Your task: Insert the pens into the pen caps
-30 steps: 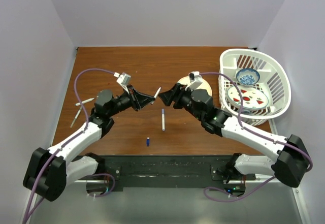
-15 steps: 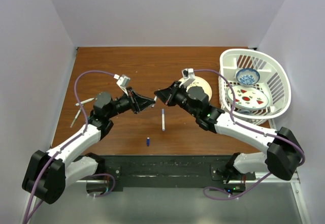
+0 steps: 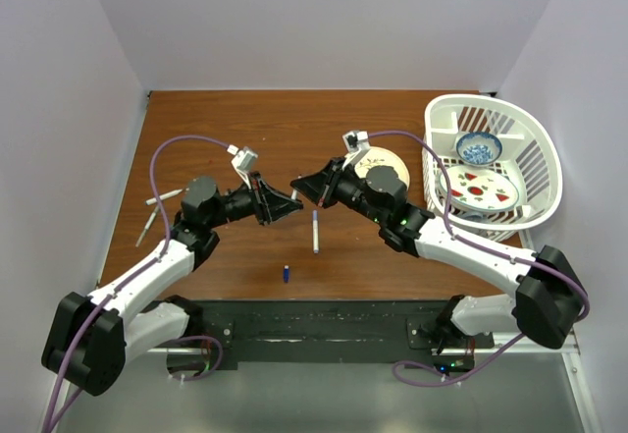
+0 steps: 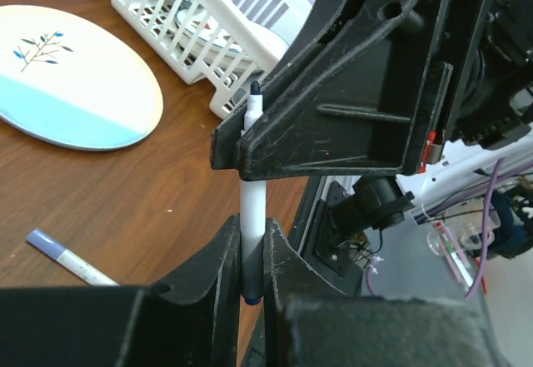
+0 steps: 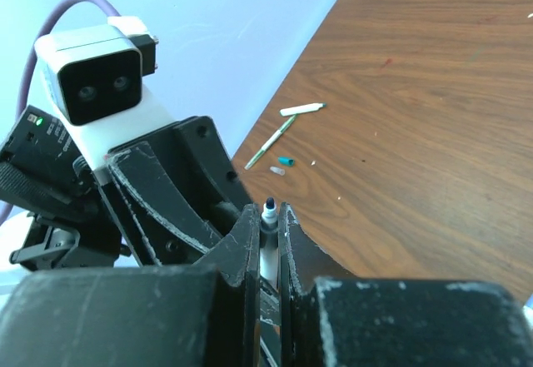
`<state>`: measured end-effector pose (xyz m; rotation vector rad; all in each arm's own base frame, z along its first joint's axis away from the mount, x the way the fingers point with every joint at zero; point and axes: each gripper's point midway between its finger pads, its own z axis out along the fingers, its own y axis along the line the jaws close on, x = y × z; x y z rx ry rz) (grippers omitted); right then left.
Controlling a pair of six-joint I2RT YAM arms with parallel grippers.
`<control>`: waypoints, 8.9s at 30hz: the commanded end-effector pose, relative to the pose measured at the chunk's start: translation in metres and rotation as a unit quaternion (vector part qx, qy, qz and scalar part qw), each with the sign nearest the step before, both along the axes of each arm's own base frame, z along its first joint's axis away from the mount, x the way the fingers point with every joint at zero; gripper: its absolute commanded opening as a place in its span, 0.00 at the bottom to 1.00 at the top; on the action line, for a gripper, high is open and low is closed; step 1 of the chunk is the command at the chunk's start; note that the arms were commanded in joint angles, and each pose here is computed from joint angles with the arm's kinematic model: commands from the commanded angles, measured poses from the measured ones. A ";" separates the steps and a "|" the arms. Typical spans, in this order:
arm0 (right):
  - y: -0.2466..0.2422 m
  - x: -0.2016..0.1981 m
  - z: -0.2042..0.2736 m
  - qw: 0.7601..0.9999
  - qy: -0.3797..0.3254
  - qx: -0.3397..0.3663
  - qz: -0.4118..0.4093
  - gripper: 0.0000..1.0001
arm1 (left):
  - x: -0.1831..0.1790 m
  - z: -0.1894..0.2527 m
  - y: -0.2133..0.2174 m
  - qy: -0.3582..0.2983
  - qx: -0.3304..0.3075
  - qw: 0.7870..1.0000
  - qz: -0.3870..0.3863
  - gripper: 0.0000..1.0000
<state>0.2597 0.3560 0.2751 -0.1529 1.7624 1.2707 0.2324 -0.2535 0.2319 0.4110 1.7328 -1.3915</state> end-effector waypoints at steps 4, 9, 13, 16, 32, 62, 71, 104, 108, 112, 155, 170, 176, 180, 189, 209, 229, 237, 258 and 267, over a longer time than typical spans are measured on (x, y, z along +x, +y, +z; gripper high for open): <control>0.013 -0.023 0.027 0.996 -0.042 0.026 0.076 0.00 | -0.008 0.037 -0.002 -0.052 -0.029 0.998 -0.024 0.00; -0.003 -0.027 0.032 0.997 -0.053 0.002 0.060 0.41 | -0.002 0.041 0.006 -0.042 -0.007 0.999 0.013 0.00; -0.030 -0.027 0.016 0.999 -0.025 -0.044 0.012 0.62 | 0.007 0.034 0.023 -0.036 0.042 0.996 0.074 0.00; -0.046 -0.028 -0.008 0.997 0.029 -0.075 -0.021 0.62 | 0.005 0.025 0.040 -0.018 0.071 0.990 0.119 0.00; 0.023 -0.070 -0.158 0.948 0.224 -0.225 -0.010 0.57 | -0.052 0.053 0.095 -0.118 0.078 0.970 0.197 0.00; 0.030 -0.095 -0.268 0.856 0.275 -0.430 -0.079 0.17 | -0.070 0.072 0.107 -0.165 0.050 0.962 0.213 0.00; 0.027 -0.059 -0.183 0.903 0.173 -0.383 -0.086 0.00 | -0.062 0.052 0.085 -0.115 0.060 0.978 0.162 0.00; 0.009 -0.039 0.105 0.989 -0.001 0.145 -0.018 0.00 | -0.086 0.049 0.026 -0.108 -0.112 0.987 -0.051 0.00; 0.015 -0.041 0.100 0.989 0.005 0.148 -0.005 0.00 | -0.084 0.049 0.025 -0.109 -0.112 0.987 -0.048 0.00; 0.018 -0.043 0.096 0.988 0.010 0.155 0.002 0.00 | -0.082 0.047 0.025 -0.109 -0.107 0.987 -0.046 0.00; 0.003 -0.051 0.113 0.990 -0.025 0.141 0.002 0.00 | -0.080 0.039 0.026 -0.103 -0.098 0.989 -0.037 0.00; 0.003 -0.052 0.115 0.989 -0.027 0.147 0.004 0.00 | -0.080 0.037 0.026 -0.103 -0.097 0.989 -0.037 0.00; 0.004 -0.048 0.121 0.989 -0.033 0.146 -0.001 0.00 | -0.081 0.038 0.027 -0.104 -0.097 0.989 -0.038 0.00; 0.006 -0.050 0.122 0.989 -0.032 0.147 0.006 0.00 | -0.081 0.038 0.026 -0.104 -0.097 0.989 -0.038 0.00; 0.007 -0.051 0.108 0.990 -0.023 0.142 0.008 0.00 | -0.081 0.037 0.027 -0.103 -0.097 0.989 -0.038 0.00; 0.010 -0.054 0.094 0.991 -0.022 0.133 0.020 0.00 | -0.081 0.037 0.027 -0.103 -0.098 0.989 -0.035 0.00; 0.026 -0.080 0.047 0.995 0.001 0.079 0.065 0.00 | -0.075 0.043 0.026 -0.101 -0.103 0.989 -0.028 0.00; 0.019 -0.101 -0.010 0.995 0.017 0.015 0.093 0.00 | -0.069 0.050 0.028 -0.104 -0.103 0.989 -0.008 0.00; 0.018 -0.095 0.053 0.997 -0.018 0.040 0.071 0.68 | -0.087 0.054 0.030 -0.136 -0.089 0.986 -0.035 0.00; 0.019 -0.081 0.088 0.996 -0.068 0.029 0.045 0.78 | -0.090 0.053 0.029 -0.138 -0.089 0.985 -0.045 0.00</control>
